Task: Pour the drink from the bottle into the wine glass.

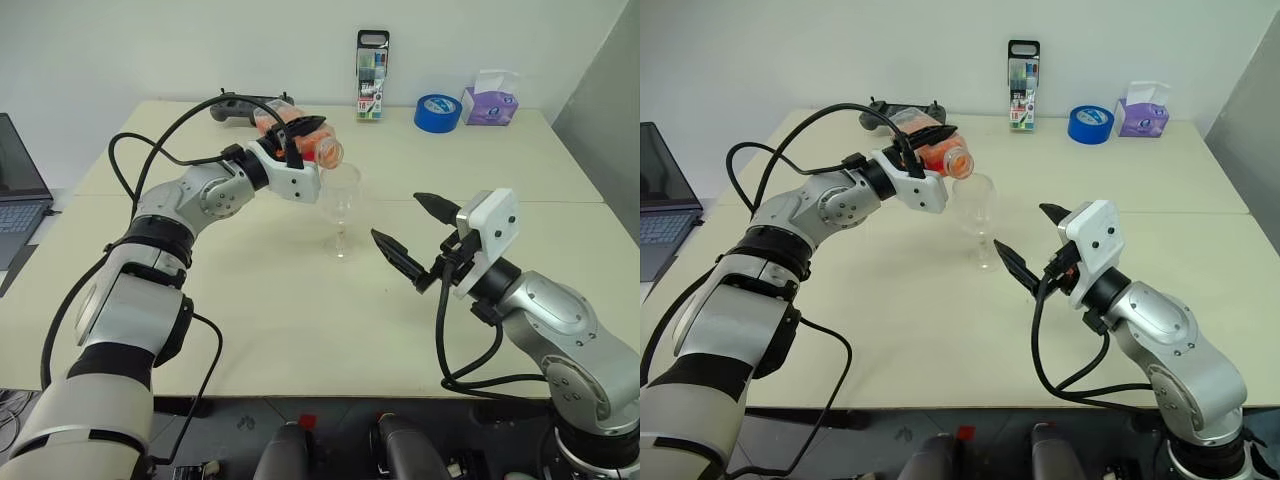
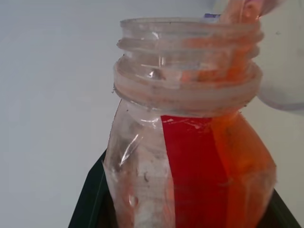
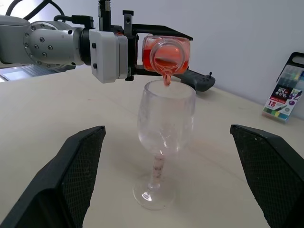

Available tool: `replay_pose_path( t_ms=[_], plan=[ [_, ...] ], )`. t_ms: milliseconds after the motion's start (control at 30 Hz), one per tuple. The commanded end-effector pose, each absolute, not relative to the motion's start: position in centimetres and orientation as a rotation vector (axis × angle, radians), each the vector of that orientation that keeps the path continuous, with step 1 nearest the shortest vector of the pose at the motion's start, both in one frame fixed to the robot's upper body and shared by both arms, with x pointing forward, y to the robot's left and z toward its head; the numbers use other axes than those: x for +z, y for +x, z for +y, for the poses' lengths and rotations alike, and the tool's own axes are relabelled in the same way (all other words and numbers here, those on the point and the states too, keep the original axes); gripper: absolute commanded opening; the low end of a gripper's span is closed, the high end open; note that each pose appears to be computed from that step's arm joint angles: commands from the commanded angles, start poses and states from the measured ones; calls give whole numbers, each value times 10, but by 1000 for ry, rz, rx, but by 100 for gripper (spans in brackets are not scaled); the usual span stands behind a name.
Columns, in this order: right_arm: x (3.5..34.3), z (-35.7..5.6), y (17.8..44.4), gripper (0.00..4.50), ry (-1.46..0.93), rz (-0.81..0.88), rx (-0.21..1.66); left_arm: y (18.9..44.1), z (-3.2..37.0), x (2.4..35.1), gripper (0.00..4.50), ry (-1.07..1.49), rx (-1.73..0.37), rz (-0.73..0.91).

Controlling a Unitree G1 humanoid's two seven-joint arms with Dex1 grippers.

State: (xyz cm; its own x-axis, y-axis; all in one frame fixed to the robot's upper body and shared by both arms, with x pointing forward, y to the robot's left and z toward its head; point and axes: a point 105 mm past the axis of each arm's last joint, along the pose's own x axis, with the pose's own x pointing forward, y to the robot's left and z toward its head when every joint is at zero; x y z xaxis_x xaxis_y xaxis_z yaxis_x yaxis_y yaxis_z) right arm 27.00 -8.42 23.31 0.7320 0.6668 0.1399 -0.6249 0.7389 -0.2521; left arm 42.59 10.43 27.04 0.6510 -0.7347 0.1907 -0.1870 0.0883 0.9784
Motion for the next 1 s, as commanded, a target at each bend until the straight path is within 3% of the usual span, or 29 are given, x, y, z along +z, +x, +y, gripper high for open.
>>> replay_pose_path(
  t_ms=[33, 1000],
  plan=[
    [243, -85, 264, 450, -208, -276, 712, 421, 102, 302, 164, 1493, -418, -918],
    [243, -83, 268, 450, -230, -271, 731, 420, 106, 311, 164, 1662, -383, -979]
  ],
)
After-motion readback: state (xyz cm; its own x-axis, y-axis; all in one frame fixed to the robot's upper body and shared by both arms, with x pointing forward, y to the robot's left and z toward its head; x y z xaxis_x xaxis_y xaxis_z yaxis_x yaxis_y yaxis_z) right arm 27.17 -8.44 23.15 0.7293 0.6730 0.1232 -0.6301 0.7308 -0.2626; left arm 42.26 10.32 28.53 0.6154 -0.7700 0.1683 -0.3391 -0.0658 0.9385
